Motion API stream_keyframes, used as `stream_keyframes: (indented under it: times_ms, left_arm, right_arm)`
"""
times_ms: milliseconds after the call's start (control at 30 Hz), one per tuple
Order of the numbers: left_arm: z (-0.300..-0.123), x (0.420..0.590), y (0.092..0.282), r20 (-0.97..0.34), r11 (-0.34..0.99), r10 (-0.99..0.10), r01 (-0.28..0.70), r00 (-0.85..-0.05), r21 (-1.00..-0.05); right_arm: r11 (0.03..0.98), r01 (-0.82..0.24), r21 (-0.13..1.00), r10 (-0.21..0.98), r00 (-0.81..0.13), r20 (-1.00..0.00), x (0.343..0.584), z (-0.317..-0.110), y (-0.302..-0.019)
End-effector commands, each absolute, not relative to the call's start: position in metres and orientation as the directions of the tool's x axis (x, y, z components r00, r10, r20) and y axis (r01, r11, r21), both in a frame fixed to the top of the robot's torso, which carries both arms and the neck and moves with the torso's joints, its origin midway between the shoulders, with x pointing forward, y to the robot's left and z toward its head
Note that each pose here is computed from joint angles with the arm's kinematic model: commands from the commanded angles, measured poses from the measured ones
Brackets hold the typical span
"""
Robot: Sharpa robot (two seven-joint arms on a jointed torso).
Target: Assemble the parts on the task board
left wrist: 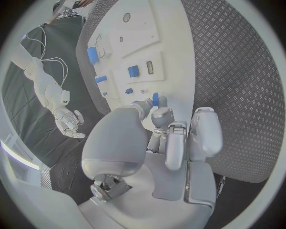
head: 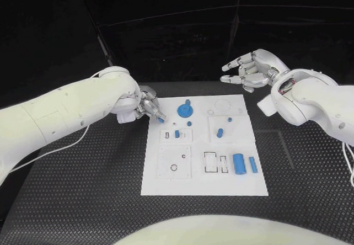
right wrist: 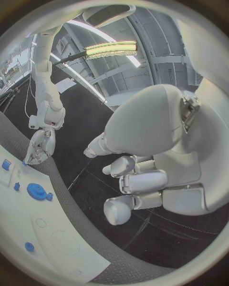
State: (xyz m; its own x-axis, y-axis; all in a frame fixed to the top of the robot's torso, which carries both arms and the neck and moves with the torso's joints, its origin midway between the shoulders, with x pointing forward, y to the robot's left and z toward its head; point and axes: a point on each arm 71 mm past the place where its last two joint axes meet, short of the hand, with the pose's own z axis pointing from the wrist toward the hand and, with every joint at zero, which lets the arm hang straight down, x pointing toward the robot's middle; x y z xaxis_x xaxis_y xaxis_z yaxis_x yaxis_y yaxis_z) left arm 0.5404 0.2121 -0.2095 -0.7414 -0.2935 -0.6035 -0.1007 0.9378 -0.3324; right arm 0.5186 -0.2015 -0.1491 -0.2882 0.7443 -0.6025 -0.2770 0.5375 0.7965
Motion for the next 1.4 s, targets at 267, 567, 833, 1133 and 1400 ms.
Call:
stream_keyframes:
  times_ms: [267,567,833,1133,1400]
  left_arm:
    - [-0.211,0.517,0.212,-0.625,0.891,-0.403,-0.130,-0.669,-0.436]
    - [-0.230,0.499,0.204,-0.667,0.913,-0.354,-0.088,-0.656,-0.398]
    - [-0.235,0.495,0.203,-0.674,0.920,-0.336,-0.076,-0.658,-0.385]
    - [-0.237,0.492,0.201,-0.678,0.938,-0.280,-0.042,-0.680,-0.345]
    - [-0.238,0.489,0.200,-0.674,0.949,-0.234,-0.014,-0.701,-0.315]
  right_arm:
    - [0.535,-0.281,0.797,0.743,-0.293,-0.602,0.519,-0.148,-0.202]
    - [0.535,-0.282,0.797,0.743,-0.292,-0.602,0.520,-0.149,-0.202]
    - [0.535,-0.281,0.797,0.743,-0.292,-0.602,0.520,-0.149,-0.202]
    - [0.535,-0.281,0.797,0.743,-0.293,-0.602,0.520,-0.149,-0.202]
    - [0.536,-0.280,0.797,0.742,-0.293,-0.602,0.520,-0.149,-0.202]
